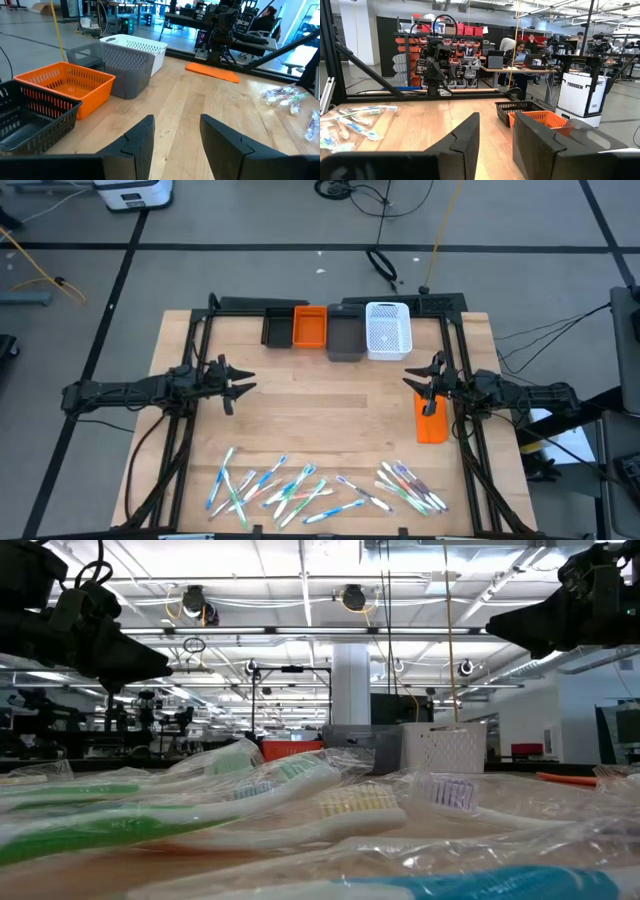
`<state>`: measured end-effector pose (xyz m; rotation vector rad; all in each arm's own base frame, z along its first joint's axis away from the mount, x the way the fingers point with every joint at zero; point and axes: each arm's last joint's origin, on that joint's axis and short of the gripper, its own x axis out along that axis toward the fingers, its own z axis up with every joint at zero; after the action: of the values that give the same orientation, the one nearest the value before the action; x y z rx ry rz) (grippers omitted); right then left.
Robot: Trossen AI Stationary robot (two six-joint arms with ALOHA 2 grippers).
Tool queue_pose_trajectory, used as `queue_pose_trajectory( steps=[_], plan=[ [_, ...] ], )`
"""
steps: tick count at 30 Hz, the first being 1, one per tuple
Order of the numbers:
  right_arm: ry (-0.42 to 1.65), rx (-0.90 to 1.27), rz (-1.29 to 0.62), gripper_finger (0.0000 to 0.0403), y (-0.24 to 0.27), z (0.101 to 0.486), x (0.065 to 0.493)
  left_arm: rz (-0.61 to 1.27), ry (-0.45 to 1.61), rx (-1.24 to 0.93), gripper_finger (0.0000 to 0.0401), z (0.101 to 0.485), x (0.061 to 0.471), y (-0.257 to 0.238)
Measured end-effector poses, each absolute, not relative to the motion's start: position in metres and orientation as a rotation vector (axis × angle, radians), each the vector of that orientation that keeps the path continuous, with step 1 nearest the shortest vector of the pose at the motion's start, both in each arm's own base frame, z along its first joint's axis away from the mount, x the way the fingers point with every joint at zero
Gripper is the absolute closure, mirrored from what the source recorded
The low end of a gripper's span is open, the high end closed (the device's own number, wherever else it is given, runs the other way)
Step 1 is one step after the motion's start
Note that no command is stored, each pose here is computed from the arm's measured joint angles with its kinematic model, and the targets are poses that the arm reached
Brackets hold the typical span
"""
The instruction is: Pick & Place Toothbrushes
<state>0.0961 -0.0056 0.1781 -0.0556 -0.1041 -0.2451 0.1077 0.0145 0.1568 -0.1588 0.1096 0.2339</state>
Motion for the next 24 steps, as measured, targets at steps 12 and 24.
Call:
queue_pose_trajectory(
  steps=[12,24],
  plan=[
    [-0.125,-0.053,-0.245,0.0289,-0.006,0.18,0.096,0.238,0.111,-0.14,0.0242,0.157,0.108,0.015],
    [-0.274,0.032,-0.24,0.0289,-0.006,0.193,0.093,0.247,0.108,-0.075,0.0242,0.158,0.108,0.015]
  ],
)
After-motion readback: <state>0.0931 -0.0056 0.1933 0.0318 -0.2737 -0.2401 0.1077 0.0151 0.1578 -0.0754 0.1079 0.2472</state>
